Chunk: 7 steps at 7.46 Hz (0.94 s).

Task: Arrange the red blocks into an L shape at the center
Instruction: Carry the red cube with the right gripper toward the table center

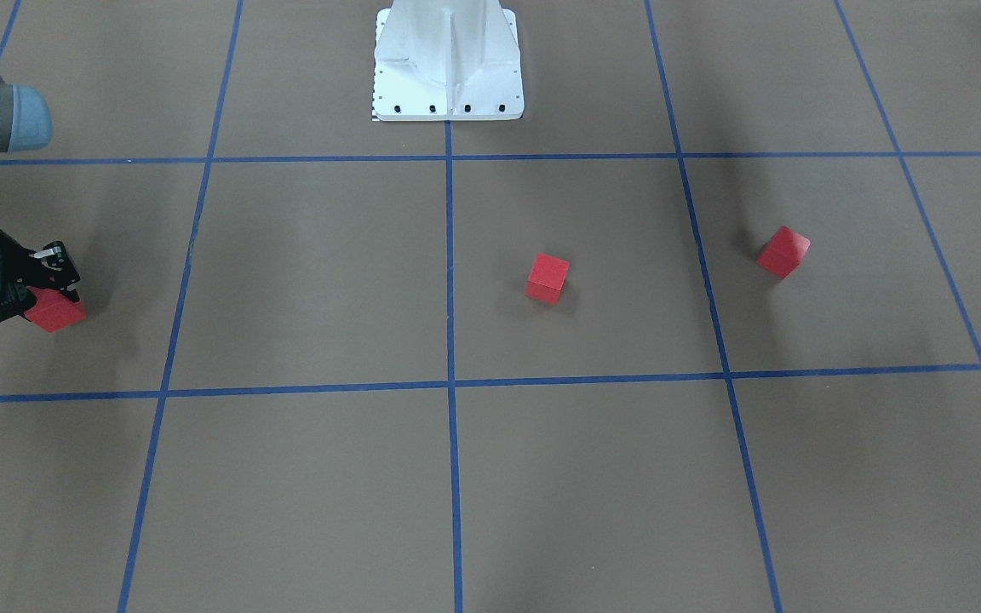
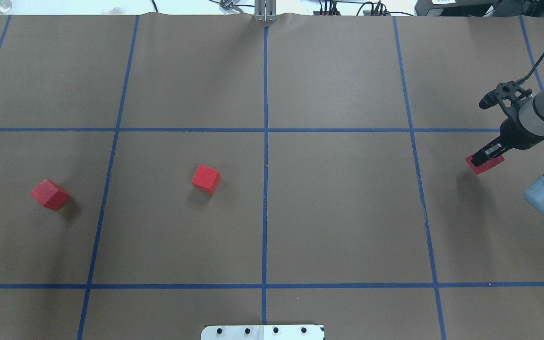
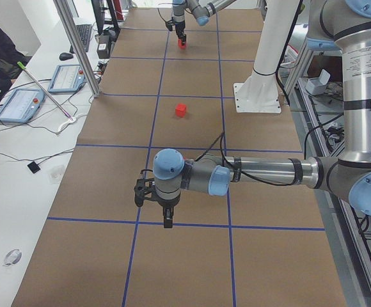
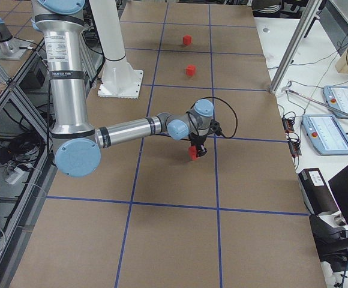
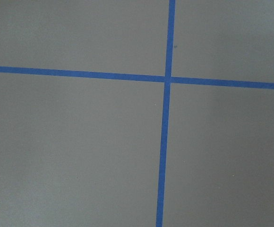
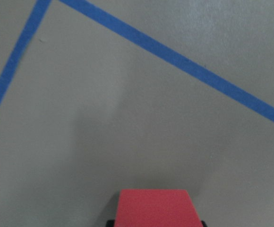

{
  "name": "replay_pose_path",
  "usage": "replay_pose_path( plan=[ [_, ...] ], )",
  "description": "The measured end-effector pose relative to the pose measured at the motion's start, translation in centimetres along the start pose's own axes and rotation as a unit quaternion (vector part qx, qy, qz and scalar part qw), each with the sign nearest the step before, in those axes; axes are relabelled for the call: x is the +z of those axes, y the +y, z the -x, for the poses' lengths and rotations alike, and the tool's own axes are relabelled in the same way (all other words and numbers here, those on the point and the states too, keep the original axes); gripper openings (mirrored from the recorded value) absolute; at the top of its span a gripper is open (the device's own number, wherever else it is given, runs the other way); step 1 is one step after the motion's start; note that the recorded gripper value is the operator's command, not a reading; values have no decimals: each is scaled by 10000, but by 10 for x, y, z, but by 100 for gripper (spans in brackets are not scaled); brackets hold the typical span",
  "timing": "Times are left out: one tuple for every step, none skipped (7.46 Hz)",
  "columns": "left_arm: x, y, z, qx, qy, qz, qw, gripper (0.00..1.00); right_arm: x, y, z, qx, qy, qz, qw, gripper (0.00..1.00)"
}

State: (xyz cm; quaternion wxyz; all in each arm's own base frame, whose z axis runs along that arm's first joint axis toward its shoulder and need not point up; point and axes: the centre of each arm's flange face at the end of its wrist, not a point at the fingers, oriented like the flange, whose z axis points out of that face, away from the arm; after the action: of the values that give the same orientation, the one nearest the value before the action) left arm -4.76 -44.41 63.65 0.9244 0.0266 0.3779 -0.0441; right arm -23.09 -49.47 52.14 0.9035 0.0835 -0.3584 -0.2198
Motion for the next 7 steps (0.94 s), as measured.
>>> replay_pose_path(
  plan=[
    [0, 0, 0, 0, 0, 0, 10000, 100, -22, -8, 17, 177, -18, -97, 9998, 0],
    [0, 0, 0, 2, 3, -2, 10000, 100, -42, -18, 39, 472, -82, -231, 9986, 0],
    [0, 0, 0, 1, 4, 1, 10000, 100, -53, -30, 64, 735, -186, -321, 9966, 0],
    [1, 0, 0, 1, 2, 5, 10000, 100, -55, -42, 95, 966, -312, -358, 9942, 0],
    [1, 0, 0, 4, 2, 6, 10000, 100, -55, -56, 135, 1215, -454, -382, 9908, 0],
    [1, 0, 0, 8, 6, 3, 10000, 100, -53, -70, 185, 1488, -578, -384, 9864, 0],
    [1, 0, -1, 15, 8, 1, 10000, 100, -49, -84, 242, 1788, -635, -362, 9812, 0]
  ],
)
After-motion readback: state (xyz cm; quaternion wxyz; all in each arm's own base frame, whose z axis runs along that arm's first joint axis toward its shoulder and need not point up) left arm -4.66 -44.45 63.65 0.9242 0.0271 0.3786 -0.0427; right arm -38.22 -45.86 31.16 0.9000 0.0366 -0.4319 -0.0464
